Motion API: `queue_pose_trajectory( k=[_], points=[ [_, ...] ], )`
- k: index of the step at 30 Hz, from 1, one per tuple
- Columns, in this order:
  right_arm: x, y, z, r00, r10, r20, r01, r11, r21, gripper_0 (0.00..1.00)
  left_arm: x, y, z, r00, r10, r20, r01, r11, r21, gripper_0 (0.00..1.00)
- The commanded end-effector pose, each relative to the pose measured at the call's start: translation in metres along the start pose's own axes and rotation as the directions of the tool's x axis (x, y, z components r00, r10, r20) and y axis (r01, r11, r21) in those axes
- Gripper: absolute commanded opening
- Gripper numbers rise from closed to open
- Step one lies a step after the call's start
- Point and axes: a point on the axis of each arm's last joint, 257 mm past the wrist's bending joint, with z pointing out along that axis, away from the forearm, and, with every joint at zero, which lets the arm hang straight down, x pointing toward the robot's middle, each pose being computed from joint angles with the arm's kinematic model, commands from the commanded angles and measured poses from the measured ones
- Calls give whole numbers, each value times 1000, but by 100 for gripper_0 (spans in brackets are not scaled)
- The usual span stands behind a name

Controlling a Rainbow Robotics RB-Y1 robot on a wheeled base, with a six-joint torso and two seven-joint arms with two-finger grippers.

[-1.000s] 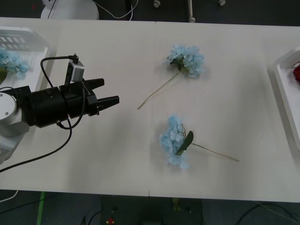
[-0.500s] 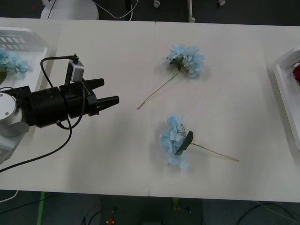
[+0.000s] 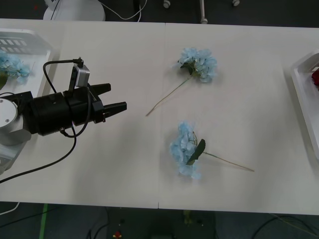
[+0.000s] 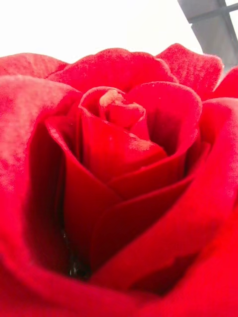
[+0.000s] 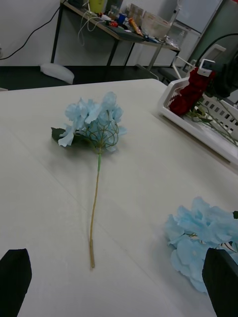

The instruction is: Put the red flowers into the right box and the blue flowers into the left box

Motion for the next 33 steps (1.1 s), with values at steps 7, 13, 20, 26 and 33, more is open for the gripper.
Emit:
queue_pose_trajectory(
  k=[7, 13, 20, 26, 33],
  points=[
    [-6, -14, 1, 999, 31, 25, -32, 999, 16, 80, 5, -11, 4, 1000, 7, 8, -7, 1000, 16, 100],
    [-7, -28, -4, 995, 78, 61, -76, 997, -32, 96, 5, -11, 4, 1000, 7, 8, -7, 1000, 16, 100],
    [-24, -39, -41, 989, 101, 106, -78, 976, -202, 100, 5, -11, 4, 1000, 7, 8, -7, 1000, 16, 100],
    [-48, -29, -89, 985, 64, 162, -3, 937, -350, 100, 5, -11, 4, 1000, 7, 8, -7, 1000, 16, 100],
    [-73, 34, -161, 962, -38, 269, 191, 797, -572, 100, 5, -11, 4, 1000, 7, 8, -7, 1000, 16, 100]
  ],
)
